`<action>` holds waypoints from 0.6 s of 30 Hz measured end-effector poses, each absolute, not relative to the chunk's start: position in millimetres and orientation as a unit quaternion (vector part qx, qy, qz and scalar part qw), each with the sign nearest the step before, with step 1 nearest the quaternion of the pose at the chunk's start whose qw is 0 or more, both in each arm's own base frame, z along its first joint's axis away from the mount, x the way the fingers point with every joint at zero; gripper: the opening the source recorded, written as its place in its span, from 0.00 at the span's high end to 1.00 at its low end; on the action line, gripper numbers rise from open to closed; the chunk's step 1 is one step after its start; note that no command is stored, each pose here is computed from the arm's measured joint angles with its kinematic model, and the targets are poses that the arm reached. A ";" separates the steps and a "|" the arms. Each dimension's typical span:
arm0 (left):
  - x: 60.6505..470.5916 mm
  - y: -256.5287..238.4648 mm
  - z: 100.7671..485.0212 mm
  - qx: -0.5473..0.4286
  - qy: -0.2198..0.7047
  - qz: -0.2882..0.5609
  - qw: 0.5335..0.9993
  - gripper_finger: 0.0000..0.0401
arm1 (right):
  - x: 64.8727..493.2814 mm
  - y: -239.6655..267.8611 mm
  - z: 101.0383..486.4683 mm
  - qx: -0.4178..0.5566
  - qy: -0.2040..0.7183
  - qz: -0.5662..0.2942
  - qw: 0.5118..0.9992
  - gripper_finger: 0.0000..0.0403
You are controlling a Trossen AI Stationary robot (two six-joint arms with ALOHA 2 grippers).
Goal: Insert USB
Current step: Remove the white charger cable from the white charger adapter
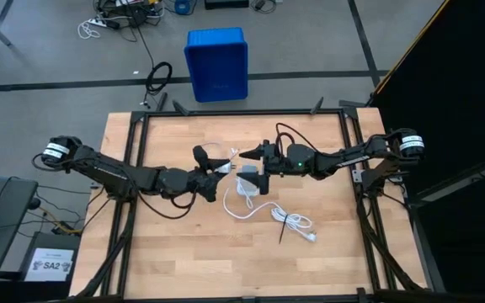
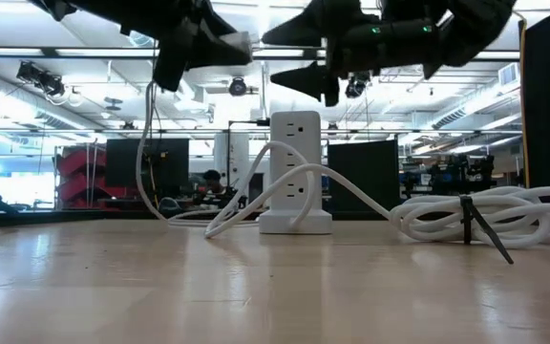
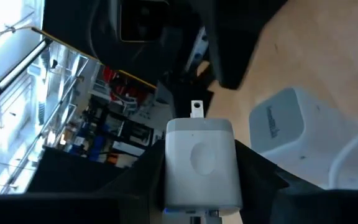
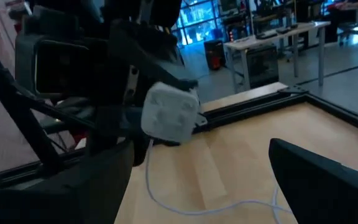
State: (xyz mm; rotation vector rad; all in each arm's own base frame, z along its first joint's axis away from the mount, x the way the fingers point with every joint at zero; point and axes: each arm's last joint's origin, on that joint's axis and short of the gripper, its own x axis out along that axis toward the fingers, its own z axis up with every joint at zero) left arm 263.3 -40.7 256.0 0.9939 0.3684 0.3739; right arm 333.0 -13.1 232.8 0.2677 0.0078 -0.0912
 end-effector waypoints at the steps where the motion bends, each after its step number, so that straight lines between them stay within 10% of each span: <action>1: 264.7 -40.9 254.8 0.475 0.176 0.180 0.843 0.69 | 338.2 -13.3 235.7 0.134 -0.001 -0.045 0.990 0.15; 12: 280.5 -43.7 231.3 0.512 0.221 0.207 0.804 0.69 | 383.2 -13.4 231.1 0.137 0.045 -0.027 0.989 0.16; 18: 280.3 -47.5 230.0 0.511 0.226 0.221 0.799 0.69 | 387.9 -15.8 228.0 0.140 0.052 -0.032 0.988 0.33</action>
